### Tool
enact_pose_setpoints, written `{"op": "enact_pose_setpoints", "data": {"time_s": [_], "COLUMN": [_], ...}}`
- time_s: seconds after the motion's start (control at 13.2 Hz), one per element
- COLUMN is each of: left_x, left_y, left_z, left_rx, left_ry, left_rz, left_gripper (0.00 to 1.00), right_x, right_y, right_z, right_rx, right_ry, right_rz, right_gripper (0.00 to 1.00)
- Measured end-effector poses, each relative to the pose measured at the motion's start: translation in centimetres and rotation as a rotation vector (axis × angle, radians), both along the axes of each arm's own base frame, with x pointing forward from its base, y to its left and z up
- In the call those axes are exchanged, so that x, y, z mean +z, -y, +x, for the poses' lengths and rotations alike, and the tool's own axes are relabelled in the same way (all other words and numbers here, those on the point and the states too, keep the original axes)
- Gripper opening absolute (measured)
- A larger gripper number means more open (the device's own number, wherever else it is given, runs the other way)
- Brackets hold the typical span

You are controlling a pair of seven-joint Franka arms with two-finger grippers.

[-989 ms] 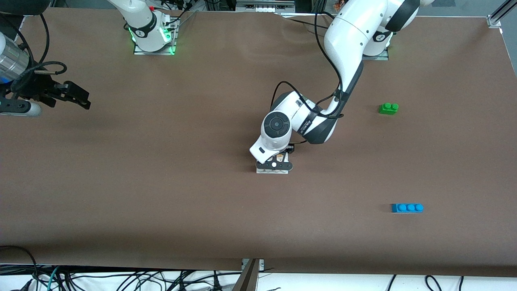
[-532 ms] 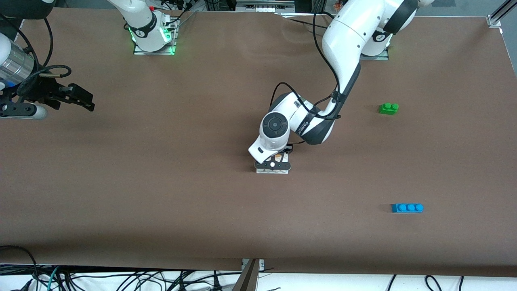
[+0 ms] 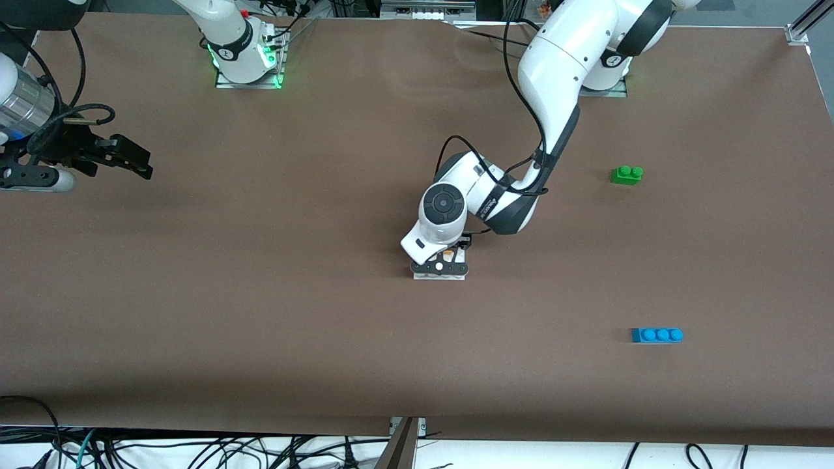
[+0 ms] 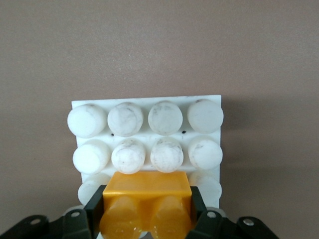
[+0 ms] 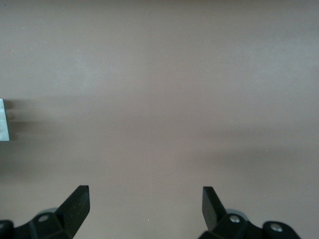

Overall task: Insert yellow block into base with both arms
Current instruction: 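Lower and press the yellow block onto the base plate studs, then open the left gripper and raise it away from the plate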

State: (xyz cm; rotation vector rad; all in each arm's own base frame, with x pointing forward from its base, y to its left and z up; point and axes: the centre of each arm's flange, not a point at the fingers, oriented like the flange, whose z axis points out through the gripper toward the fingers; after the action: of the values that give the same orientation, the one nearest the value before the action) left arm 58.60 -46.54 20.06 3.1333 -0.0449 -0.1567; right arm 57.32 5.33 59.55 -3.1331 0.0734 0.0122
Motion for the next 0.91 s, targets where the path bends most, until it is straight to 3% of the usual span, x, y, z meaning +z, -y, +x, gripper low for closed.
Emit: {"op": "enact_pose_setpoints", "data": {"time_s": [0.08,0.3,0.38,0.61,0.91], "left_x": [0.0,0.8,1.5,6.4,21.3], "left_y": [0.0,0.2,0.4,0.3,-6.8], "left_z": [0.0,0.3,0.5,0.6,2.1], "left_rx": [0.000,0.000,0.001,-0.001,0.078], "left_ry": [0.000,0.012,0.021,0.016,-0.003], "left_rz": [0.000,-0.010,-0.017,-0.009,0.035], "left_gripper": [0.71,0.97,1.00,1.00,1.00], "right_x": [0.0,0.0,0.0,0.0,0.1], "right_y": [-0.1,-0.5,-0.6,-1.0,-1.1], "right_z": [0.0,0.0,-0.1,-0.1,-0.1], "right_rx": [0.002,0.008,0.010,0.017,0.020], "right_ry": [0.000,0.000,0.000,0.000,0.001], "right_rz": [0.000,0.001,0.001,0.001,0.001], "right_gripper": [1.00,1.00,1.00,1.00,1.00]}}
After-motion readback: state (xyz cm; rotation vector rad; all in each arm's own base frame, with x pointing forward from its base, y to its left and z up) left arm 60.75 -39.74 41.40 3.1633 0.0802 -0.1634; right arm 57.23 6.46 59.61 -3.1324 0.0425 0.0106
